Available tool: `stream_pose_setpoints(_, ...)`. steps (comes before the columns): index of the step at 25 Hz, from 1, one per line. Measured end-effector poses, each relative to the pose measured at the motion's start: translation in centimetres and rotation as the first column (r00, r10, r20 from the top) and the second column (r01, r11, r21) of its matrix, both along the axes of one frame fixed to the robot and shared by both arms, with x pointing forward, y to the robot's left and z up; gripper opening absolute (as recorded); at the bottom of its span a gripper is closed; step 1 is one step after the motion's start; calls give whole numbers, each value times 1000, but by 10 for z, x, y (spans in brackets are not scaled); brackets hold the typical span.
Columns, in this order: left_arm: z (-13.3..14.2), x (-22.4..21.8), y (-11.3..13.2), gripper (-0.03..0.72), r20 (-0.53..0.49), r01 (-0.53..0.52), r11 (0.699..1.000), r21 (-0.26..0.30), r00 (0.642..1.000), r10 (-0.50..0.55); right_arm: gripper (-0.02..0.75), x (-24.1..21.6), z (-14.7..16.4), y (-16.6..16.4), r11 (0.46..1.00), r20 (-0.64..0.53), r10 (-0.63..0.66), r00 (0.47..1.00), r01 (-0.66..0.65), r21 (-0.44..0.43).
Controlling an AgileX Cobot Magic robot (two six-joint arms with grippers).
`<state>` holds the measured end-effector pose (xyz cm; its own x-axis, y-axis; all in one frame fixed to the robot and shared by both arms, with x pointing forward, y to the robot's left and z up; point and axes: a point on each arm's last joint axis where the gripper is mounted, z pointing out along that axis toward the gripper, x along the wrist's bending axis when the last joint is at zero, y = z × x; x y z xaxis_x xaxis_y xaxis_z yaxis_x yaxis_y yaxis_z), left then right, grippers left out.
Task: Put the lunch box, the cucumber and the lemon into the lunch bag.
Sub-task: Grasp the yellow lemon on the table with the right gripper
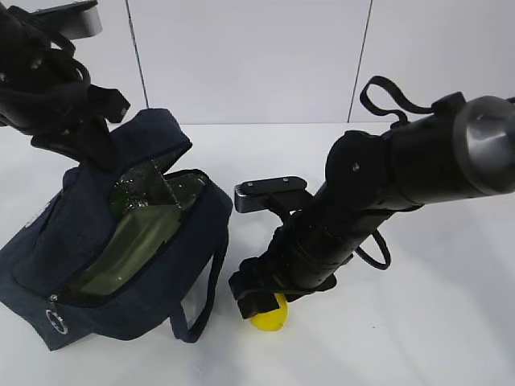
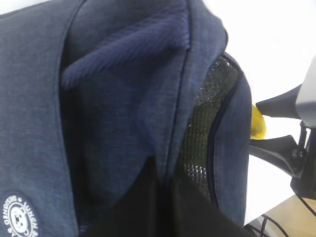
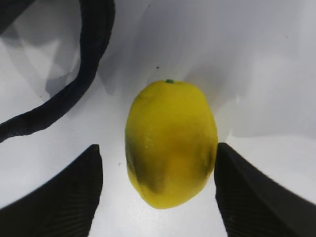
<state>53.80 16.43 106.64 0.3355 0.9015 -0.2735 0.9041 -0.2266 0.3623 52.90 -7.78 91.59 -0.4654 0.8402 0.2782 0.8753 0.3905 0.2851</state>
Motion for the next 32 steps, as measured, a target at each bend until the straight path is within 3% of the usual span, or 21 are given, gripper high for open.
stream_pose_setpoints(4, 0, 0, 0, -6, 1, 0, 1000, 2, 1000, 0, 524, 0, -1, 0, 1000, 3, 0, 1000, 0, 0)
stream_pose_setpoints(10, 0, 0, 0, -7, 1, 0, 1000, 2, 1000, 0, 345, 0, -1, 0, 1000, 3, -1, 1000, 1, 1)
stream_pose_setpoints(13, 0, 0, 0, -7, 0, 0, 1000, 2, 1000, 0, 308, 1, -1, 0, 1000, 4, -2, 1000, 2, 2)
stream_pose_setpoints(24, 0, 0, 0, -7, 2, 0, 1000, 2, 1000, 0, 260, 12, 38, 16, 995, -50, 99, 994, -98, 20)
stream_pose_setpoints(28, 0, 0, 0, -6, 2, 0, 1000, 2, 1000, 0, 258, 19, 57, 17, 988, -42, 153, 987, -154, -24)
stream_pose_setpoints(32, 0, 0, 0, -6, 2, 0, 1000, 2, 1000, 0, 259, 22, 58, 13, 989, -35, 119, 992, -122, -82)
